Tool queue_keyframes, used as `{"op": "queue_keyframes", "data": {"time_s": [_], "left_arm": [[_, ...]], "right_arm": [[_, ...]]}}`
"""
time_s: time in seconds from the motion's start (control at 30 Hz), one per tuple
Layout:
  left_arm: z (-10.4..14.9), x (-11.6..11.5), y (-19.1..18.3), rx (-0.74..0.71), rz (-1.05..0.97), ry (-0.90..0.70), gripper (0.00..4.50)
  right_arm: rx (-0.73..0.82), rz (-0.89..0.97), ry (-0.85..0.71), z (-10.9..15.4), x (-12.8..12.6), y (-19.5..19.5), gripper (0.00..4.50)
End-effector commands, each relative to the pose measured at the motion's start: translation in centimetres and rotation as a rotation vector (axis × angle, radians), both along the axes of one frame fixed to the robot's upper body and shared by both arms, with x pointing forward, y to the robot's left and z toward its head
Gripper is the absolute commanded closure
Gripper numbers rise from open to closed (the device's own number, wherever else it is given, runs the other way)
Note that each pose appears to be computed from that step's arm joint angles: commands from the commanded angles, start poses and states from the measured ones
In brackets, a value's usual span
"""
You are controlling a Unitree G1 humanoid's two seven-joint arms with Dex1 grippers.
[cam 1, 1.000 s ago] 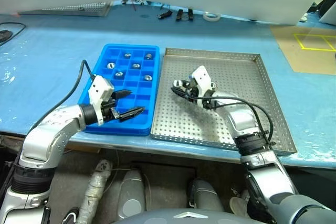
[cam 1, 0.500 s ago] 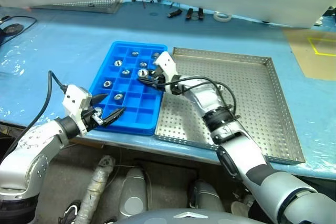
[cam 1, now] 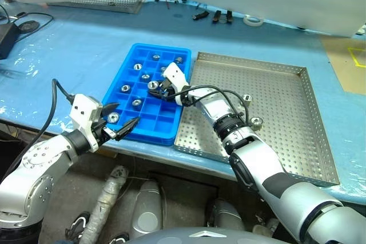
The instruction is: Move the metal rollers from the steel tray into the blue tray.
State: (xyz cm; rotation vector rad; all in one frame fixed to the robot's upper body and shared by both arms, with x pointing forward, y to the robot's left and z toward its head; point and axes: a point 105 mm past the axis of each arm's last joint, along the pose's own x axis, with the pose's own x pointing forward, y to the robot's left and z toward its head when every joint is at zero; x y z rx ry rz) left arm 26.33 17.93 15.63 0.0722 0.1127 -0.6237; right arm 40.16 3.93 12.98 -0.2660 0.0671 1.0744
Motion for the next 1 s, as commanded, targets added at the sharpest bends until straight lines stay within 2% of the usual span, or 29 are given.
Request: {"op": "queue_keyframes", "data": {"time_s": [0.03,0.17,0.2,0.57,0.67,0.77,1.0], "left_arm": [[1.6,-0.2,-1.3,0.007,-0.044,-0.044,0.0],[2.2,-0.1,-1.7,0.006,-0.06,-0.042,0.0],[2.3,-0.1,-1.8,0.006,-0.064,-0.04,0.0],[2.2,0.9,-2.8,-0.008,-0.137,-0.019,0.0],[2.0,1.9,-3.6,-0.018,-0.192,-0.017,0.0],[1.7,3.0,-4.6,-0.028,-0.264,-0.017,0.0],[1.0,4.6,-7.2,-0.04,-0.419,-0.02,0.0]], "right_arm": [[0.036,-0.018,-0.049,1.7,0.5,0.1,1.55],[0.049,-0.037,-0.051,2.1,0.9,-0.2,0.21],[0.054,-0.039,-0.052,2.3,0.9,-0.3,0.04],[0.113,-0.07,-0.103,4.7,1.5,-2.7,0.04],[0.109,-0.152,-0.142,5.5,2.1,-5.4,0.04],[0.089,-0.328,-0.18,6.1,3.1,-9.9,0.04],[0.095,-0.523,-0.198,7.0,1.9,-16.9,0.04]]}}
